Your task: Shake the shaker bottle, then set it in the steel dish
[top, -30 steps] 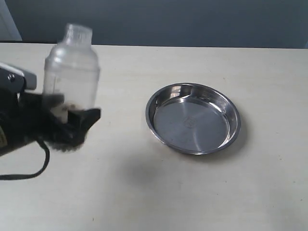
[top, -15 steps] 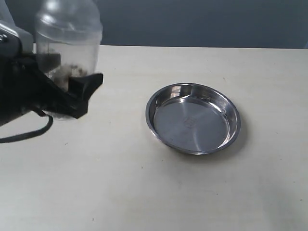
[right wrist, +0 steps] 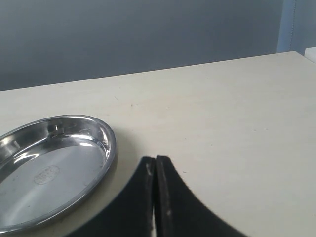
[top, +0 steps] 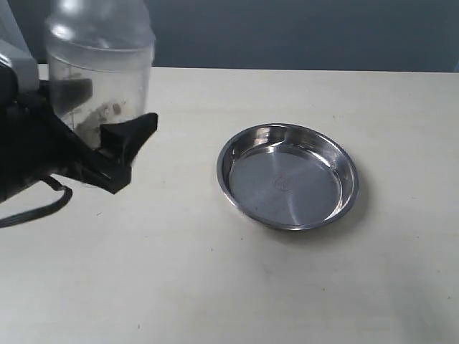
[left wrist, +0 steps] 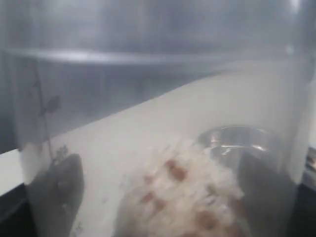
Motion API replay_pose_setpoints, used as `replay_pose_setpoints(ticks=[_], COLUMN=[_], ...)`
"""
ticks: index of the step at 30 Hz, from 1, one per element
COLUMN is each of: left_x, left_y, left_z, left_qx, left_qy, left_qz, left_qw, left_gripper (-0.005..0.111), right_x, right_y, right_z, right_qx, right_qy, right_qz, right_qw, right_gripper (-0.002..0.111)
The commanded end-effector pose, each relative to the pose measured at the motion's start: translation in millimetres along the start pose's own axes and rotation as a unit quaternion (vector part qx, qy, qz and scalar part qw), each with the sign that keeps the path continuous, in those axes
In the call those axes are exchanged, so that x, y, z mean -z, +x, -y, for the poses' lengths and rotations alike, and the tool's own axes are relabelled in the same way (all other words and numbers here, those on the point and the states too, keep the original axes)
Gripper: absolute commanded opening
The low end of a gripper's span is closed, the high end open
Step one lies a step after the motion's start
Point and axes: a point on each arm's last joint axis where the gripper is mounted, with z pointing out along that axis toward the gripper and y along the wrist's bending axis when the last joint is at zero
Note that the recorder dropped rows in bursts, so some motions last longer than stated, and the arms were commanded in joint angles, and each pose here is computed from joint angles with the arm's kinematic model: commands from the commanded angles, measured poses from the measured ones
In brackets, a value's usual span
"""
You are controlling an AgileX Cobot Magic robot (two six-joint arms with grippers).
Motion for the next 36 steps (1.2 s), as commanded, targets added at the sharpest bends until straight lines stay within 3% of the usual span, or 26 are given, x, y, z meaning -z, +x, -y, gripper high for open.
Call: replay_pose_setpoints(ticks=[1, 2, 3, 4, 6, 7, 8, 10, 11, 13, 15, 17, 19, 21, 22, 24, 25, 26, 29, 31, 33, 36], left_x=[-3, -2, 5, 11, 7, 2, 3, -1, 2, 7, 4, 2, 2, -1, -1, 7, 8, 5, -2, -1, -1, 10], left_y=[47, 32, -4, -17, 8, 54, 67, 52, 13, -10, 10, 53, 73, 57, 32, -7, -13, -6, 51, 70, 55, 8], left_z=[-9.6, -2.3, 9.4, 9.5, -2.0, -12.7, -15.5, -7.8, 2.0, 4.0, -1.5, -12.3, -19.3, -10.9, -0.9, 7.8, 6.1, 2.5, -15.6, -18.5, -10.3, 2.5], left_qx=[0.039, 0.027, 0.012, 0.01, 0.027, 0.033, 0.042, 0.03, 0.023, 0.024, 0.015, 0.015, 0.042, 0.028, 0.019, 0.021, 0.03, 0.024, 0.024, 0.036, 0.034, 0.047], left_qy=[-0.056, -0.024, 0.032, 0.037, -0.009, -0.062, -0.079, -0.048, 0.002, 0.017, -0.009, -0.062, -0.103, -0.059, -0.007, 0.044, 0.037, 0.017, -0.078, -0.099, -0.053, 0.03], left_qz=[-0.084, -0.042, 0.067, 0.098, -0.005, -0.109, -0.128, -0.066, 0.055, 0.096, 0.015, -0.09, -0.114, -0.055, 0.034, 0.148, 0.142, 0.09, -0.087, -0.11, -0.051, 0.113], left_qw=[0.994, 0.998, 0.997, 0.994, 1.0, 0.992, 0.988, 0.996, 0.998, 0.995, 1.0, 0.994, 0.987, 0.996, 0.999, 0.988, 0.989, 0.996, 0.993, 0.988, 0.997, 0.992], left_gripper=[0.0, 0.0, 0.0, 0.0, 0.0, 0.0, 0.0, 0.0, 0.0, 0.0, 0.0, 0.0, 0.0, 0.0, 0.0, 0.0, 0.0, 0.0, 0.0, 0.0, 0.0, 0.0], right_x=[0, 0, 0, 0, 0, 0, 0, 0, 0, 0, 0, 0, 0, 0, 0, 0, 0, 0, 0, 0, 0, 0], right_y=[-1, -1, -1, -1, -1, -1, -1, -1, -1, -1, -1, -1, -1, -1, -1, -1, -1, -1, -1, -1, -1, -1], right_z=[0, 0, 0, 0, 0, 0, 0, 0, 0, 0, 0, 0, 0, 0, 0, 0, 0, 0, 0, 0, 0, 0], right_qx=[0.004, 0.004, 0.004, 0.004, 0.004, 0.004, 0.004, 0.004, 0.004, 0.004, 0.004, 0.004, 0.004, 0.004, 0.004, 0.004, 0.004, 0.004, 0.004, 0.0, 0.0, 0.0], right_qy=[-0.001, -0.001, -0.001, -0.001, -0.001, -0.001, -0.001, -0.001, -0.001, -0.001, -0.001, -0.001, -0.001, -0.001, -0.001, -0.001, -0.001, -0.001, -0.001, -0.002, -0.002, -0.002], right_qz=[0.007, 0.007, 0.007, 0.007, 0.007, 0.007, 0.007, 0.007, 0.007, 0.007, 0.007, 0.007, 0.007, 0.007, 0.007, 0.007, 0.007, 0.007, 0.007, 0.007, 0.007, 0.007], right_qw=[1.0, 1.0, 1.0, 1.0, 1.0, 1.0, 1.0, 1.0, 1.0, 1.0, 1.0, 1.0, 1.0, 1.0, 1.0, 1.0, 1.0, 1.0, 1.0, 1.0, 1.0, 1.0], right_gripper=[-0.001, -0.001, -0.001, -0.001, -0.001, -0.001, -0.001, -0.001, -0.001, -0.001, -0.001, -0.001, -0.001, -0.001, -0.001, -0.001, -0.001, -0.001, -0.001, -0.001, -0.001, -0.001])
